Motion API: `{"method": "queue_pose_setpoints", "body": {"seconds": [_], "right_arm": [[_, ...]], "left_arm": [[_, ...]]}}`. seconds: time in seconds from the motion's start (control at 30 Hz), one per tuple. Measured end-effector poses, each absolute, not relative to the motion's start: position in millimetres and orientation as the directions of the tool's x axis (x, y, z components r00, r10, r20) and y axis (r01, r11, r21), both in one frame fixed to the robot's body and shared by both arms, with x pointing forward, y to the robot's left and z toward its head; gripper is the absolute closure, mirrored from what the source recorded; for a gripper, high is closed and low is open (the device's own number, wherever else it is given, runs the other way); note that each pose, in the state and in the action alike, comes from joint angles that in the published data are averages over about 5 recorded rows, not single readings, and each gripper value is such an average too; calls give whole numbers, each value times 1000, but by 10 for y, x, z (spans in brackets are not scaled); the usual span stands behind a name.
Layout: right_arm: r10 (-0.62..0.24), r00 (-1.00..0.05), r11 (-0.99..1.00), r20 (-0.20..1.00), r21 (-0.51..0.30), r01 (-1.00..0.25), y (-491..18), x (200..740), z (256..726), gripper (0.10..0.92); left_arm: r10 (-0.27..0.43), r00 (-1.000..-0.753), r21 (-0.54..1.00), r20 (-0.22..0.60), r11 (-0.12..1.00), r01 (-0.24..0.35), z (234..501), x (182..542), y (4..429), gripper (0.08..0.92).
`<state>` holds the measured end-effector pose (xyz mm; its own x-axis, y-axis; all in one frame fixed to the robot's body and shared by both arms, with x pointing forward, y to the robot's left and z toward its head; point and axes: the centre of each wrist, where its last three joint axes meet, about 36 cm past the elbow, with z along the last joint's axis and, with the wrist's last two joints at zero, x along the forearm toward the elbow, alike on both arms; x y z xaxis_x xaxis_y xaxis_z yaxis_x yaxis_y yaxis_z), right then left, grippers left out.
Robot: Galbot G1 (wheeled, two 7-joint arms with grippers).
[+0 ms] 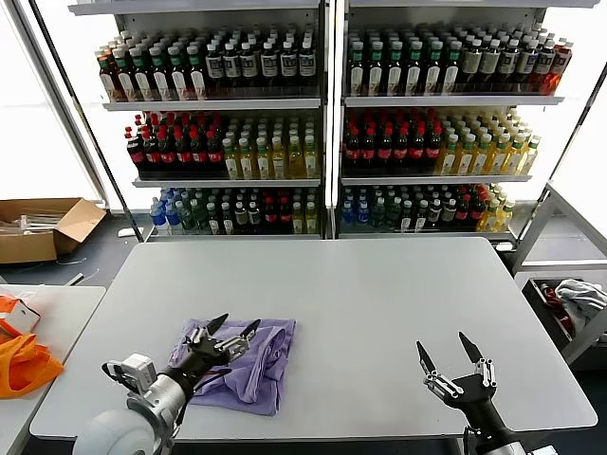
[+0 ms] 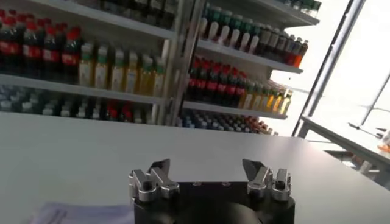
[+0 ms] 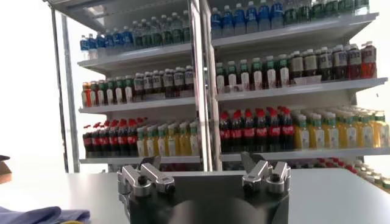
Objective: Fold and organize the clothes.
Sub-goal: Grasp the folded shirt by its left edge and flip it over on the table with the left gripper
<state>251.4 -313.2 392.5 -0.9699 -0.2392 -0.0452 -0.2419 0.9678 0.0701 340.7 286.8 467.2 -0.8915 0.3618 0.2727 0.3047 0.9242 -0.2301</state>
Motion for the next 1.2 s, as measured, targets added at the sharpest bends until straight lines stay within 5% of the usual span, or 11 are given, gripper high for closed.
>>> {"method": "queue_pose_setpoints", "body": {"seconds": [0.27,0.5,0.77,1.2], "right_arm": [[-246,-968,966,-42,67,-249,-3119,2504,3928,200],[-249,-968,966,-46,64,-251,-3108,2503,3950,200],[-244,-969,967,-47,62,-246,-3118,2497,3954,200],[-242,-969,968,-50,61,-245,-3111,2481,3968,200]], "left_arm": [[183,-929,-136,321,980,146,4474,3461,3370,177],[106,-918,-118,381,991,65,4136,3494,3517,177],[101,-896,-136,433,990,45,3840,3479,3426,192],[119,-877,-175,466,984,41,3657,3496,3334,535]]}}
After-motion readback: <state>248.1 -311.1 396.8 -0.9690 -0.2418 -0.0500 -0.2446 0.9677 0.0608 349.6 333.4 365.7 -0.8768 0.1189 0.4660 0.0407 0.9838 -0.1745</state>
